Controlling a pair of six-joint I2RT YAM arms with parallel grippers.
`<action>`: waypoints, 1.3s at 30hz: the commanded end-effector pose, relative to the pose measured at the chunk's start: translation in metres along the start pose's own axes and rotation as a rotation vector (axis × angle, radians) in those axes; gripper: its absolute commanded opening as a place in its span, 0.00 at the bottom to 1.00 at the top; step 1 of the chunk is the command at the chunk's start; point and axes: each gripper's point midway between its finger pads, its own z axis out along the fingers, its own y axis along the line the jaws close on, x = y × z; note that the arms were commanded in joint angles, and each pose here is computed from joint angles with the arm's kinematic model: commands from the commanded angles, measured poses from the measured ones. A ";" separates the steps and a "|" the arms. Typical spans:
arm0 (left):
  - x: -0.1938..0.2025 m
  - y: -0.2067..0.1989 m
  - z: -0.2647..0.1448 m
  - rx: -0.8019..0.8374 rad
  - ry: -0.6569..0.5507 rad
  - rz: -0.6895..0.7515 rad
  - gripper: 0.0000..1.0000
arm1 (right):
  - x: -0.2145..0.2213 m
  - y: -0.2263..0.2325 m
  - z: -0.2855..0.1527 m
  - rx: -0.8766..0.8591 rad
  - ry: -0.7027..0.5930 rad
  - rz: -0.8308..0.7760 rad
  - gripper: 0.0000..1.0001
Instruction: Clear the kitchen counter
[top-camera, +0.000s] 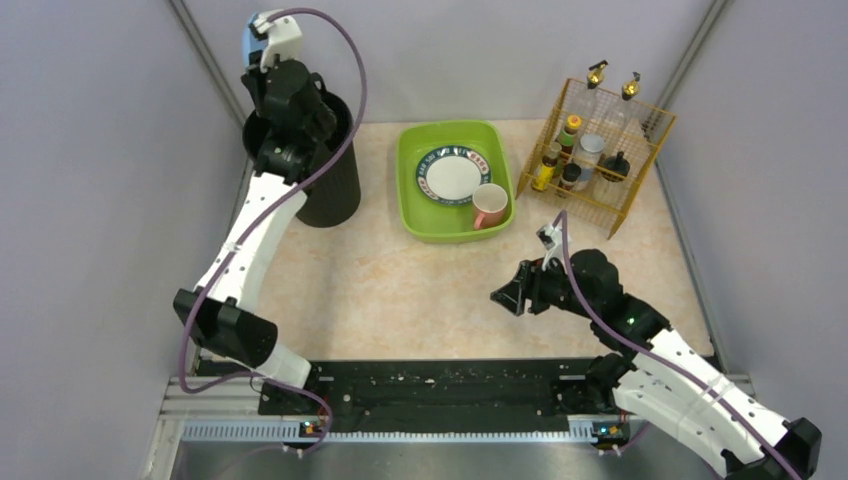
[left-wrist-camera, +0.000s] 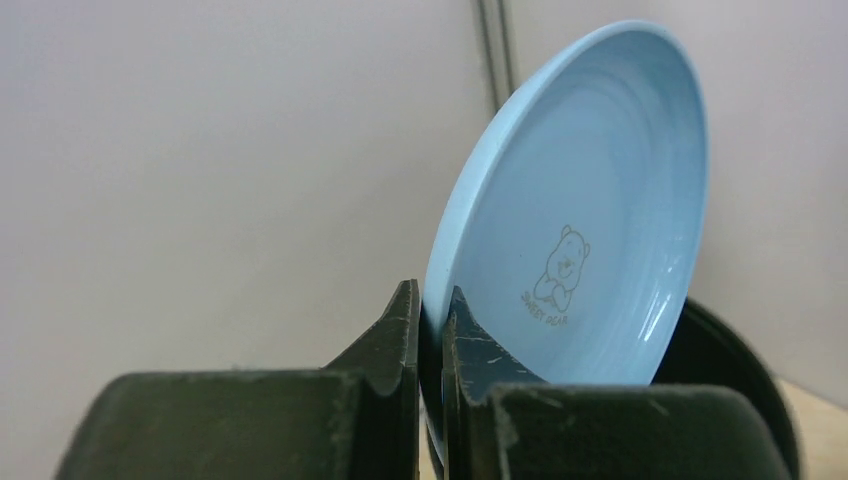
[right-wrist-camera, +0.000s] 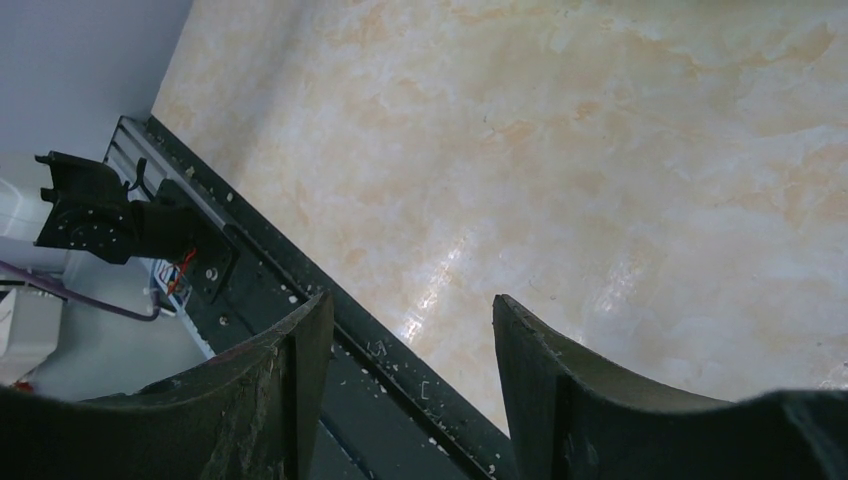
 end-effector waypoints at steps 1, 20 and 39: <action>-0.032 0.018 -0.022 0.142 0.019 -0.263 0.00 | -0.020 0.008 -0.005 -0.018 -0.068 -0.004 0.59; -0.016 -0.077 -0.111 0.805 0.324 -0.616 0.00 | -0.095 0.050 -0.030 -0.070 -0.225 -0.075 0.61; 0.067 -0.233 -0.168 1.009 0.631 -0.591 0.00 | -0.098 0.054 -0.048 -0.064 -0.253 -0.085 0.62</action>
